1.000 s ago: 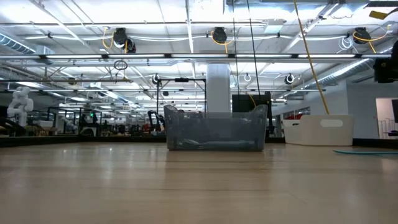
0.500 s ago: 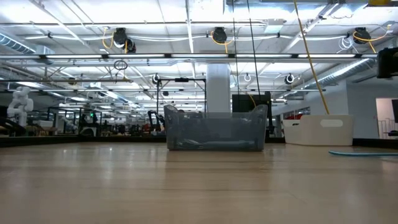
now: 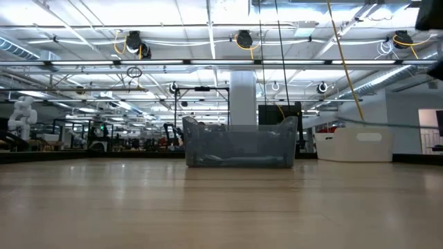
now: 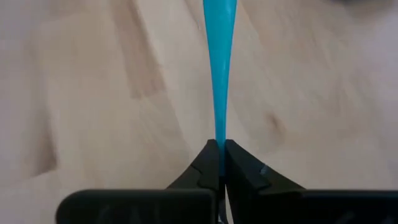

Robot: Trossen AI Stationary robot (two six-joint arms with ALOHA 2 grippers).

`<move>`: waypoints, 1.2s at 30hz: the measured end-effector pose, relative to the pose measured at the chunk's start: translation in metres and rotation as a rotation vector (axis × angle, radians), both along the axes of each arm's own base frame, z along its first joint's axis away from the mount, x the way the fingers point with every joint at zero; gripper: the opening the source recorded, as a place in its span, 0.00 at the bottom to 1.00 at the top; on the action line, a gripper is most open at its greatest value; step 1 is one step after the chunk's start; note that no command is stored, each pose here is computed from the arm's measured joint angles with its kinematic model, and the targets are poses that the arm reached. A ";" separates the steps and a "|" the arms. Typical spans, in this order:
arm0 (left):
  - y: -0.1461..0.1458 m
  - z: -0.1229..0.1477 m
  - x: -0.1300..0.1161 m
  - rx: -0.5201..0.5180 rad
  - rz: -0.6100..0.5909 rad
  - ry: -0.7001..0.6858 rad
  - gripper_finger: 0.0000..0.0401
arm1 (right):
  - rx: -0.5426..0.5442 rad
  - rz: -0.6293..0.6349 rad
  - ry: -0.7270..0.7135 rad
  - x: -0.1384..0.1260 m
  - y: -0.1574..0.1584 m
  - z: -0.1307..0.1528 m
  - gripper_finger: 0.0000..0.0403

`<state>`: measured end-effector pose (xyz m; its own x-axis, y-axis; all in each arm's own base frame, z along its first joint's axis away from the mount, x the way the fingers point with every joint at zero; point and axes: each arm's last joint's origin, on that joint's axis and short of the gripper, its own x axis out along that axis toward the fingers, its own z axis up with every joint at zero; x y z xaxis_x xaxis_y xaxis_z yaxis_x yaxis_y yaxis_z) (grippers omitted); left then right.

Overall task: Sort silverware by color (type)
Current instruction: Put the dark blue spoon into the blue bin

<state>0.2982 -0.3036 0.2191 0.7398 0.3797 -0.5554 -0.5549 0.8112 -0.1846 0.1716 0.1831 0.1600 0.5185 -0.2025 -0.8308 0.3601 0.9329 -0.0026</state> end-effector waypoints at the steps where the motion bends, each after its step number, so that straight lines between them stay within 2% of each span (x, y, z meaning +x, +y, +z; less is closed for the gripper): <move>1: -0.002 -0.004 0.002 0.013 -0.014 0.003 0.28 | -0.012 0.026 -0.015 0.002 0.001 0.001 0.01; 7: -0.003 -0.016 0.020 0.058 -0.055 -0.011 0.28 | -0.087 0.154 -0.122 0.010 0.009 0.007 0.01; 12: -0.003 -0.012 0.033 0.132 -0.114 -0.037 0.28 | -0.155 0.262 -0.196 0.017 0.014 0.012 0.01; 18: -0.005 -0.003 0.048 0.251 -0.247 -0.059 0.28 | -0.205 0.381 -0.237 0.024 0.019 0.017 0.01; 25: 0.009 -0.001 0.065 0.362 -0.313 -0.007 0.29 | -0.274 0.486 -0.233 0.034 0.015 0.019 0.01; 28: 0.017 -0.001 0.071 0.372 -0.336 0.019 0.36 | -0.287 0.514 -0.239 0.040 0.012 0.021 0.01; 36: 0.043 -0.001 0.090 0.409 -0.293 0.052 0.67 | -0.311 0.505 -0.235 0.050 0.003 0.021 0.01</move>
